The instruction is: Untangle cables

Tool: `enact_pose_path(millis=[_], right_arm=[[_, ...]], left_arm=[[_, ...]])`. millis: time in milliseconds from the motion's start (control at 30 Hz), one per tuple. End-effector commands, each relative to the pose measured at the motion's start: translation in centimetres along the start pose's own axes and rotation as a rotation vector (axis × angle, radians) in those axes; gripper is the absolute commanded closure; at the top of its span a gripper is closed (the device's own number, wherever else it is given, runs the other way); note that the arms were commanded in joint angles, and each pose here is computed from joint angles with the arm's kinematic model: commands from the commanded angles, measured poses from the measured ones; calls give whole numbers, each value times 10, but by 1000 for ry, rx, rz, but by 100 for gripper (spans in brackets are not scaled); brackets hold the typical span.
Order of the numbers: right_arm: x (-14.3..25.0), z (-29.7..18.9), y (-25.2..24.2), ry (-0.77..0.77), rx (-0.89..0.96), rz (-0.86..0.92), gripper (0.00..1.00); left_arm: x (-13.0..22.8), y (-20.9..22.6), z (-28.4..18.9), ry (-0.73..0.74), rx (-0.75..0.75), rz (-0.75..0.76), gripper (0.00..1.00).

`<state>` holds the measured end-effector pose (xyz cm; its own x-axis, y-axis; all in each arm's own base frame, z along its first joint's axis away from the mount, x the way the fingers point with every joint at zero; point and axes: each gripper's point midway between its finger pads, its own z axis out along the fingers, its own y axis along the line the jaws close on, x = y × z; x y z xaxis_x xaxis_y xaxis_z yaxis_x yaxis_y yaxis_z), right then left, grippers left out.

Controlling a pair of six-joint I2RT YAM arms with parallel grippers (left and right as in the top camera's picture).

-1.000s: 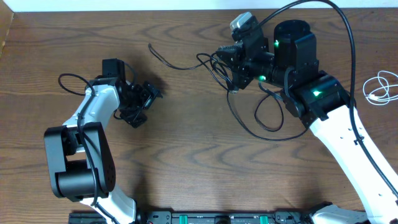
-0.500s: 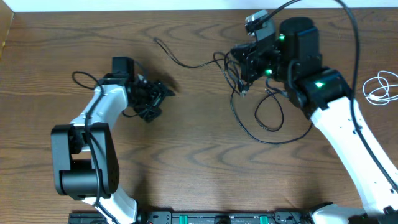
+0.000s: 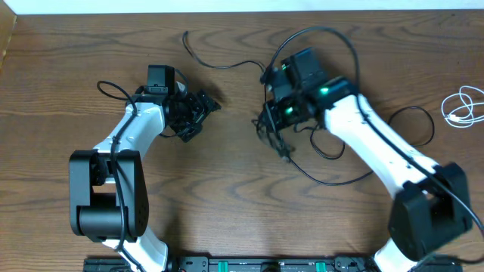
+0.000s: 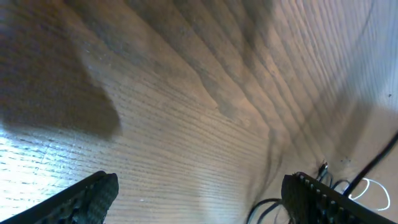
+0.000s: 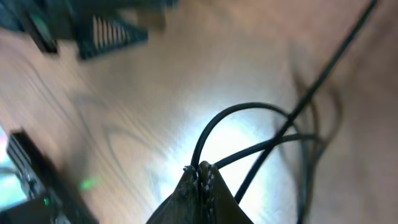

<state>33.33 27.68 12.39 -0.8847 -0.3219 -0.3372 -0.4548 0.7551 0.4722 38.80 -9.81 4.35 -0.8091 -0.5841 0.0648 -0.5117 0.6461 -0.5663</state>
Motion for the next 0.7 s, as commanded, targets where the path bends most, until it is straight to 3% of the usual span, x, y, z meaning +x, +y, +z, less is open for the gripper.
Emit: enact_pose_path(millis=[0,33,100,167,233,267,500,600,667], right_arm=[[23,22,15,102,-55,-59,95],[27,24,19,117,-77,-88,90],[30,21,32,127,-145,-137,68],[29,9,49,115,-235,-169,53],[24,-7,58,81,-281,-185,14],[21,-14,57,62,-273,-187,1],[1,-53,-13,-47,37,-59,1],[0,-59,-36,-53,85,27,1],[0,-63,-51,-56,99,70,1]], left_arm=[[3,-6,5,-4,-7,20,10],[4,-9,6,-3,-4,31,9],[6,-14,8,-5,5,57,9],[7,-18,9,-9,14,72,9],[6,-21,8,-13,19,77,8],[5,-23,8,-16,22,84,9],[3,-45,-8,-19,6,254,8],[4,-46,-10,-40,-66,289,9],[17,-51,-4,-22,-89,407,9]])
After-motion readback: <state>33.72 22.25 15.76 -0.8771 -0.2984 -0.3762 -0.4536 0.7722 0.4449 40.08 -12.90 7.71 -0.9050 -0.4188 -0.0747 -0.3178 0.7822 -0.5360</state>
